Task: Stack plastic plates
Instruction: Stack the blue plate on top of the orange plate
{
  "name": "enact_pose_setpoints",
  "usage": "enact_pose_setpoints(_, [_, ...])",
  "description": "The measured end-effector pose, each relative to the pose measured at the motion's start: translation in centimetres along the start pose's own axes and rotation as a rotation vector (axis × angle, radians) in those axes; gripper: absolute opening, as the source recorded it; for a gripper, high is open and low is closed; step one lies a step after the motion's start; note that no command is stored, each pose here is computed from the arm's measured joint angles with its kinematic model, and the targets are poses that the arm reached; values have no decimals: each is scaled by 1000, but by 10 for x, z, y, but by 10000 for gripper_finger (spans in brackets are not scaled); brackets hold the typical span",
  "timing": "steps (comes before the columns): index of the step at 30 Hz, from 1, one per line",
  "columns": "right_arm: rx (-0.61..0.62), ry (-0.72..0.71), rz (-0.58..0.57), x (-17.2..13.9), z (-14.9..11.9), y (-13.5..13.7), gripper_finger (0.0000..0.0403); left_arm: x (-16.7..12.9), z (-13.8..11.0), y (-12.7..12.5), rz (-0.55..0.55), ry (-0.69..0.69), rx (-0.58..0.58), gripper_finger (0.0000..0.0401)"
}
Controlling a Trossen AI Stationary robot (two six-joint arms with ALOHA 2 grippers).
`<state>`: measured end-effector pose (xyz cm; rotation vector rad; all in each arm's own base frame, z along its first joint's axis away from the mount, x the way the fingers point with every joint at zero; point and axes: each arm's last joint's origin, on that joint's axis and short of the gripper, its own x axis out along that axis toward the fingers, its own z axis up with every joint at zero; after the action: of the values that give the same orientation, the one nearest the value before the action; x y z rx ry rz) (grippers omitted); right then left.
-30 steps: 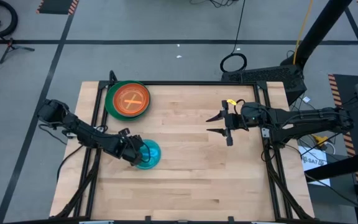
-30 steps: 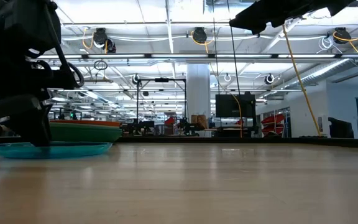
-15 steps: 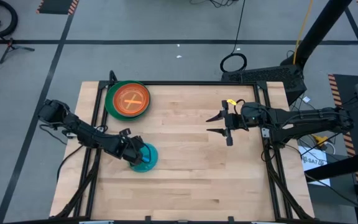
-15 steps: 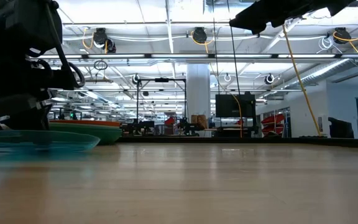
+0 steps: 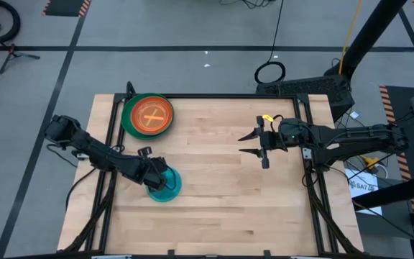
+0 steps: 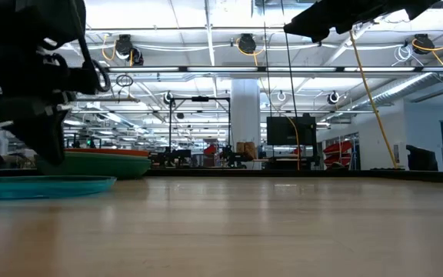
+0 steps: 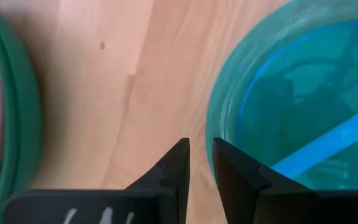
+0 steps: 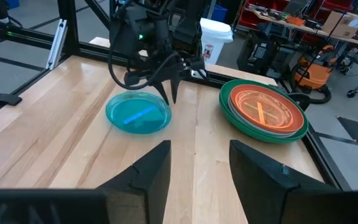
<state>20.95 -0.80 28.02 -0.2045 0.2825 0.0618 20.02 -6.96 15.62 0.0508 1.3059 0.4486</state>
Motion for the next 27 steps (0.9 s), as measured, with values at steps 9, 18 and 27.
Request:
enact_pose_setpoints(9, [-1, 0, 0, 0, 0, 0, 154, -9, 5, 1, 24, -2, 14, 76])
enact_pose_setpoints(18, [-3, 1, 1, 0, 0, 0, 154, -33, -9, 14, -166, -254, -57, 76])
enact_pose_setpoints(27, [-4, -4, 0, 0, 0, 0, 154, -15, -50, 28, -254, -275, -264, 76])
